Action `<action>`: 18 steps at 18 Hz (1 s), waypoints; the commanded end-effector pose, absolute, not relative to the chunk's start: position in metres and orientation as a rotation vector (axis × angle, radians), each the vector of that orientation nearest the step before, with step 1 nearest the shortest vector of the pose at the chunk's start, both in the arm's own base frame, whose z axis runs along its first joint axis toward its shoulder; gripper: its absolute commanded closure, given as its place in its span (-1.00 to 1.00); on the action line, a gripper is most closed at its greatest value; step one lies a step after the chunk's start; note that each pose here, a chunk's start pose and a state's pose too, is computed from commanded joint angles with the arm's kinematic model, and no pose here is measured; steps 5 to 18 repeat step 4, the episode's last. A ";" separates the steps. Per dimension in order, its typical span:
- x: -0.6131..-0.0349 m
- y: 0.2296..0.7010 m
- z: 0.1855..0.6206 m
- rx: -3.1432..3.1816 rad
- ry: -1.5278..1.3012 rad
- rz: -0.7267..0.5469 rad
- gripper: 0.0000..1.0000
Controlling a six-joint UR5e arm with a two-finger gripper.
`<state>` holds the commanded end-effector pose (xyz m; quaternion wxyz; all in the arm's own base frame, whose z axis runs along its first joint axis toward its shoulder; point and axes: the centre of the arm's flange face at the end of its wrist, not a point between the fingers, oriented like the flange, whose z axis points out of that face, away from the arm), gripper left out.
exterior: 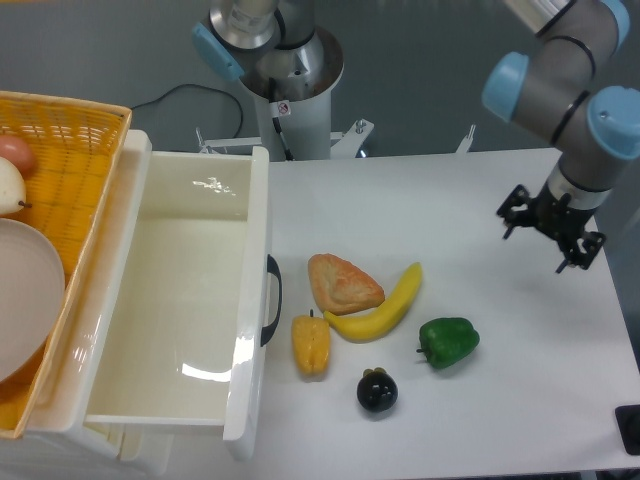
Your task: Slide the top white drawer open
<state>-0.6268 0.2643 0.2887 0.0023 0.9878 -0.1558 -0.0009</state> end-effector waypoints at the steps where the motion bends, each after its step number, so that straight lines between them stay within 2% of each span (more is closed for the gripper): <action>1: -0.627 0.264 0.288 3.094 -0.488 -0.001 -1.00; 18: -0.628 0.265 0.285 3.095 -0.491 0.004 -1.00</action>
